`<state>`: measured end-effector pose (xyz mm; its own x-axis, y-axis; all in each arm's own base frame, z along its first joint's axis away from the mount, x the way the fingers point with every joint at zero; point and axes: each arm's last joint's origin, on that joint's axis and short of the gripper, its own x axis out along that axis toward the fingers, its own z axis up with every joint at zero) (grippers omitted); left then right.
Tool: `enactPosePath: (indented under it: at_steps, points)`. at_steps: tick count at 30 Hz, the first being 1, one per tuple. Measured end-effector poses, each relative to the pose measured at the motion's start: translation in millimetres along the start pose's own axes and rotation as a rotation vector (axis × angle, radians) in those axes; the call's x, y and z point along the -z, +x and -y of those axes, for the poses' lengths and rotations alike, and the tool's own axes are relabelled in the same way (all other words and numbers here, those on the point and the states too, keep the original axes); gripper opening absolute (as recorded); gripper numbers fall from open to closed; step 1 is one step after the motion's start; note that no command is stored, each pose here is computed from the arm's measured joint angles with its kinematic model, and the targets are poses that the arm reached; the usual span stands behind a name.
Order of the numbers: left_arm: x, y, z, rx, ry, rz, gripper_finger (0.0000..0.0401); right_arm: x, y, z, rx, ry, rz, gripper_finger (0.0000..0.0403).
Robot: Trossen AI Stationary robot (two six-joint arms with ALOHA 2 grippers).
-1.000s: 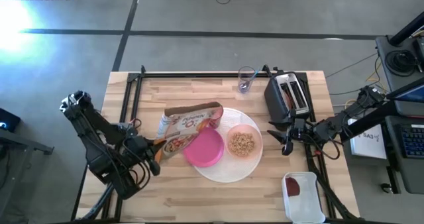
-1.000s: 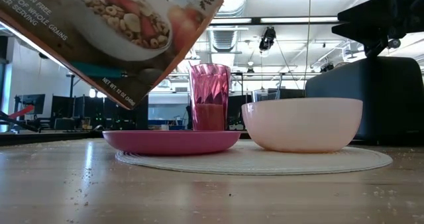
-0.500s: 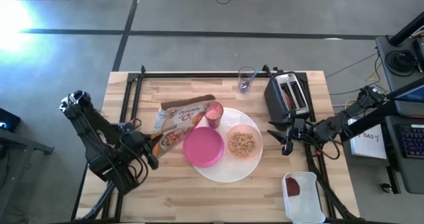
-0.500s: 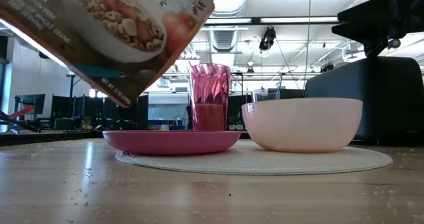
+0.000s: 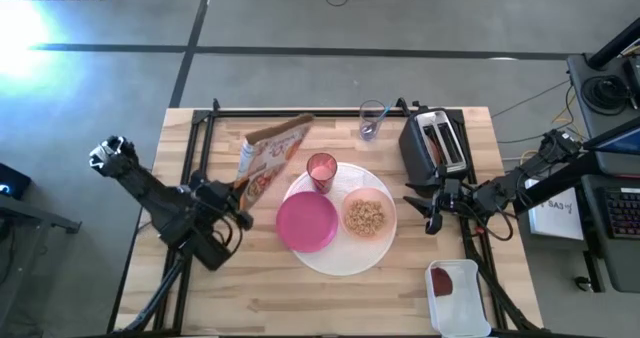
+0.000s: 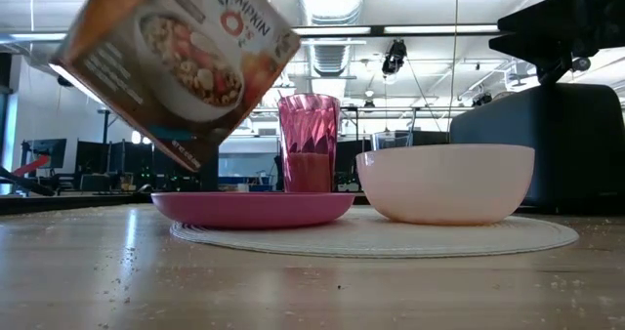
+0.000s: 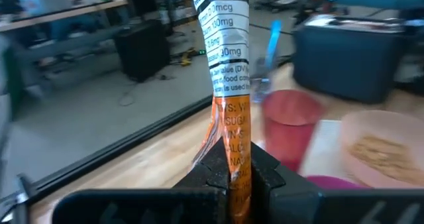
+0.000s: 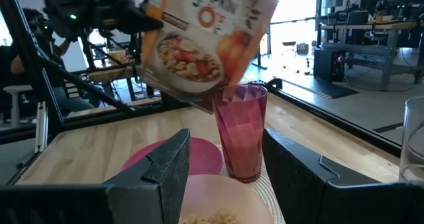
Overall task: Arrange a breakfast setting
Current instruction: Pour the cereal into the light orange bowl
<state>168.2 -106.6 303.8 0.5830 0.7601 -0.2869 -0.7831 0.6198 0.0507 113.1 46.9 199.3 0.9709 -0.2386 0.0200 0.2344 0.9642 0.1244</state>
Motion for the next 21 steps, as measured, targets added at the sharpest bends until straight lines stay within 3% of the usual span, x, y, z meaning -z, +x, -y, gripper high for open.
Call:
enactPosePath:
  at_steps: [10,21]
  points:
    - [28.3,39.0,-44.8,-0.185,-0.144,0.074,0.0000,0.0,0.0,0.0,0.000,0.000,0.000,0.0178]
    - [89.1,70.6,-99.2,-0.412,-0.265,0.131,0.0000,0.0,0.0,0.0,0.000,0.000,0.000,0.0178]
